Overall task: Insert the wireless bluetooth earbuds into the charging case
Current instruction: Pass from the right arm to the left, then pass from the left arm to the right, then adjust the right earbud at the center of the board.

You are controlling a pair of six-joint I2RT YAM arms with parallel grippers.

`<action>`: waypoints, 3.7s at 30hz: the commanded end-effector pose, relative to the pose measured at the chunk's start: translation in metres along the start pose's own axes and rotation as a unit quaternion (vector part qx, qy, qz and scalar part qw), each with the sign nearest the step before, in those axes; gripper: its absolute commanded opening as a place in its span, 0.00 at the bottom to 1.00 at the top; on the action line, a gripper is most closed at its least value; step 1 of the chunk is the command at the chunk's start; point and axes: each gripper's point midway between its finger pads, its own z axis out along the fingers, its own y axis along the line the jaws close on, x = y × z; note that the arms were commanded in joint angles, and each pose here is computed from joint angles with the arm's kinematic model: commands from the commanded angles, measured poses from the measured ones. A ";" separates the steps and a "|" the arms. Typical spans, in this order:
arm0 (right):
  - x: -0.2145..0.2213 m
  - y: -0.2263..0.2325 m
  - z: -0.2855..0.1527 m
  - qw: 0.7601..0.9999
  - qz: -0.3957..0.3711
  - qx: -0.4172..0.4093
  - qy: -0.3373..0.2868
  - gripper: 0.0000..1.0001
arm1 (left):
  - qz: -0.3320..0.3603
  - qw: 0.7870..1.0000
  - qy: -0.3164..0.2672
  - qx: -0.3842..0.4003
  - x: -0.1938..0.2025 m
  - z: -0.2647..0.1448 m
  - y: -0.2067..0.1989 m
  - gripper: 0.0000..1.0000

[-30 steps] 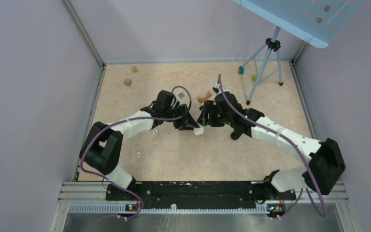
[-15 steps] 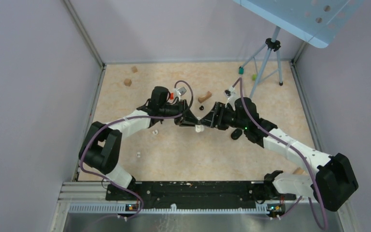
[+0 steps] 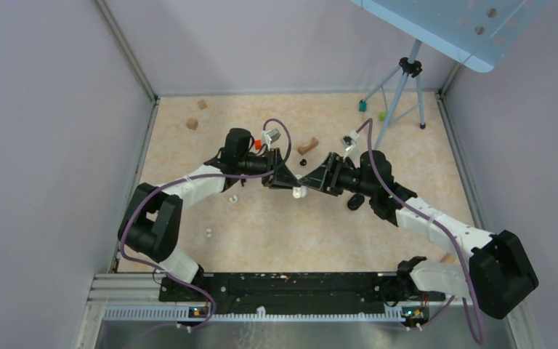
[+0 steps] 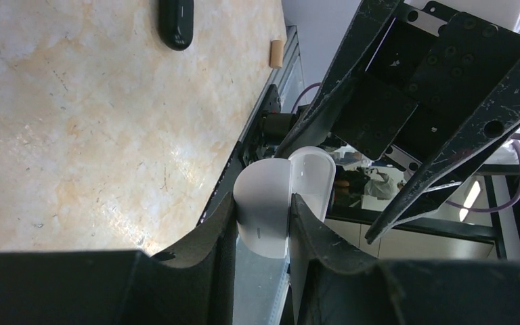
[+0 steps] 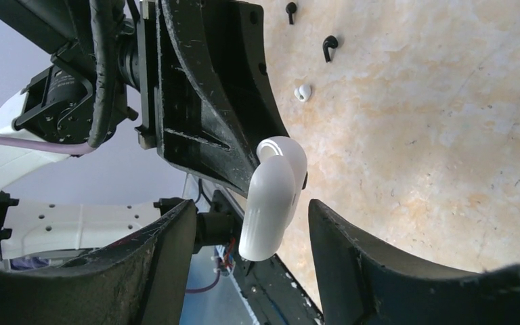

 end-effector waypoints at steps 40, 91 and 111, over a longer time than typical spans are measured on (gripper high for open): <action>-0.019 0.035 0.006 0.984 0.057 -0.167 -0.036 0.46 | 0.047 0.996 -0.011 0.080 -0.006 -0.023 -0.038 0.05; -0.006 -0.023 0.003 1.000 0.023 0.005 -0.013 0.00 | -0.001 0.875 -0.191 -0.445 -0.011 -0.173 0.123 0.61; -0.006 -0.024 -0.005 0.999 0.028 0.023 -0.021 0.00 | -0.004 0.882 -0.174 -0.438 -0.018 -0.141 0.170 0.44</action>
